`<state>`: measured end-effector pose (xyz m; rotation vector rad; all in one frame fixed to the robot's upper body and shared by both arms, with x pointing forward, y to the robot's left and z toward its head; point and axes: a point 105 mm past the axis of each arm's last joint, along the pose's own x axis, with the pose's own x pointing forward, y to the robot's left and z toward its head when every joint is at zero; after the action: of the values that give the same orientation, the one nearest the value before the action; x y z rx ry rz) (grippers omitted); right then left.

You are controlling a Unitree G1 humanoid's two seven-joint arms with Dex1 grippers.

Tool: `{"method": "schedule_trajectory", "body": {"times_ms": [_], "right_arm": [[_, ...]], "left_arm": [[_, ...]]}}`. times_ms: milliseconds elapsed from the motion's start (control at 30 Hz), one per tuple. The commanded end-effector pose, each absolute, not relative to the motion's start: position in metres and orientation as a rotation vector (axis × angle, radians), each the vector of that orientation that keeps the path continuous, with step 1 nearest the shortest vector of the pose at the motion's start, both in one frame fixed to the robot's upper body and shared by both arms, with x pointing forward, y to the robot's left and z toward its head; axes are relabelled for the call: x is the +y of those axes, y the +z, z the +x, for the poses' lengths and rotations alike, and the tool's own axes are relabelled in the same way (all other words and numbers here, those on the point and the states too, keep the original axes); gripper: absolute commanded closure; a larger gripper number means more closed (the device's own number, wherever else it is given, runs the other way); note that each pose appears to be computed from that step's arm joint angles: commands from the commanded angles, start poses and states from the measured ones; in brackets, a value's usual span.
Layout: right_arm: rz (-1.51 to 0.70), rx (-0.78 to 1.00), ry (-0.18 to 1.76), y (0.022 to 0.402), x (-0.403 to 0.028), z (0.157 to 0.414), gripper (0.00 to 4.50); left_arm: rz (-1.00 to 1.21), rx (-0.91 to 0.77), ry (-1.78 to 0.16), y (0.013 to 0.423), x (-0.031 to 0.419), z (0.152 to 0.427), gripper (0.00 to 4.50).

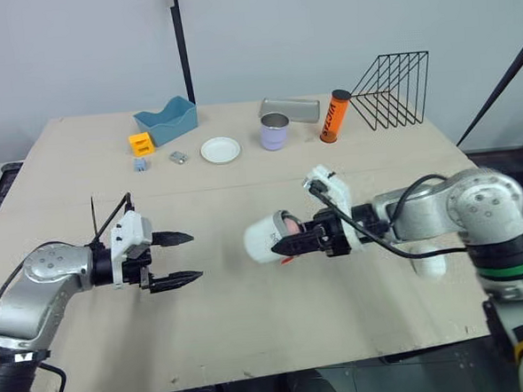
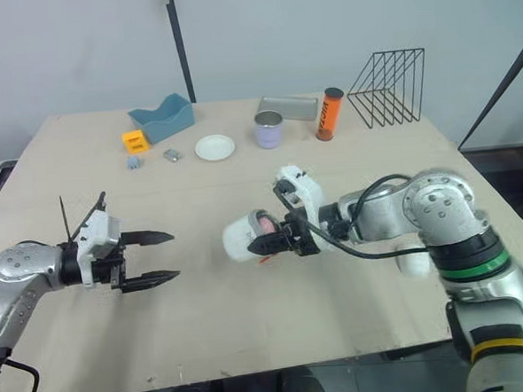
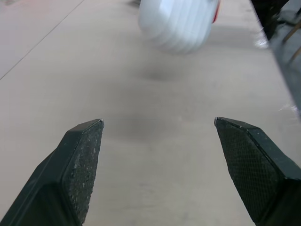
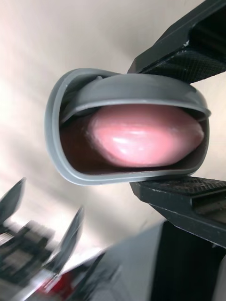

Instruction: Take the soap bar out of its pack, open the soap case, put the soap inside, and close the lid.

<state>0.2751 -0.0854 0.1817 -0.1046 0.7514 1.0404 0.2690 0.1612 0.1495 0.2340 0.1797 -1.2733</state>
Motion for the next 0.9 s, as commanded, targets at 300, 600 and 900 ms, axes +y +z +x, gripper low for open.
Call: {"method": "schedule_trajectory", "body": {"times_ms": [300,600,900], "right_arm": [[-0.904,0.517,1.108,0.194,-0.118,0.289,2.41],[-1.013,0.510,1.264,0.192,-0.108,0.288,2.41],[-1.040,0.565,1.316,0.184,-0.091,0.294,2.41]], "left_arm": [[0.190,0.095,-1.357,0.173,0.130,0.266,0.49],[0.285,-0.026,-1.357,0.162,0.105,0.280,0.49],[0.348,-0.077,-1.406,0.155,0.071,0.288,0.00]]}}
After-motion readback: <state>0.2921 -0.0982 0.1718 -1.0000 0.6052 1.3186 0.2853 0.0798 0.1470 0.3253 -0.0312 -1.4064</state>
